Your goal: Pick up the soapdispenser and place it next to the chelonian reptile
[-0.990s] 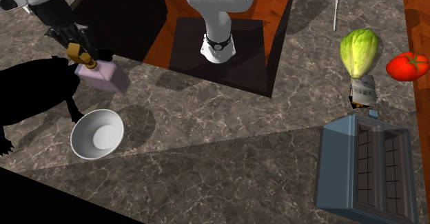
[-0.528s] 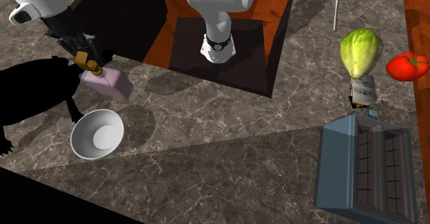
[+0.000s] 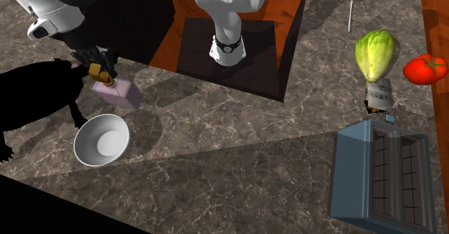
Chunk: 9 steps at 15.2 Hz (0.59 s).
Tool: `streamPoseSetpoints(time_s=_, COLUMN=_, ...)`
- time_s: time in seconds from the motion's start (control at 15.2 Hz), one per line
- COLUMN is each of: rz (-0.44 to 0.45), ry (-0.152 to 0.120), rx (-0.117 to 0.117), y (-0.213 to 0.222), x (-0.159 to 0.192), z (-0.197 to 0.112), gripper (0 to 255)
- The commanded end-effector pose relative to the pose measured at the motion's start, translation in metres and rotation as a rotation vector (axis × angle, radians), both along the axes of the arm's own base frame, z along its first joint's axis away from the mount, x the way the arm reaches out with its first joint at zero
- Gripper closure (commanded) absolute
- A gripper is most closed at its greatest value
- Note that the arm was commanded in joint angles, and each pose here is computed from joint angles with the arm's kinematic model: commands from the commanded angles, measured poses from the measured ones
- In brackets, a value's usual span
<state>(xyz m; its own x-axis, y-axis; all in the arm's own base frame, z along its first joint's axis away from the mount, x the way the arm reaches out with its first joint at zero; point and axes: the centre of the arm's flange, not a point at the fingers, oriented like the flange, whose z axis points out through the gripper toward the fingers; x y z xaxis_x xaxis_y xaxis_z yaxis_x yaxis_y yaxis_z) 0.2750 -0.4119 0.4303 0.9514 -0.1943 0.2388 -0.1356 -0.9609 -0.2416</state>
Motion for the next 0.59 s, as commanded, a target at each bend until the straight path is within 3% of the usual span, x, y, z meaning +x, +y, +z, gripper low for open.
streamPoseSetpoints(time_s=0.0, rz=0.0, ry=-0.001, rx=-0.001, y=0.0, x=-0.001, z=-0.01, gripper=255)
streamPoseSetpoints(time_s=0.53, rz=0.0, ry=-0.001, rx=-0.001, y=0.0, x=-0.001, z=-0.046, gripper=255)
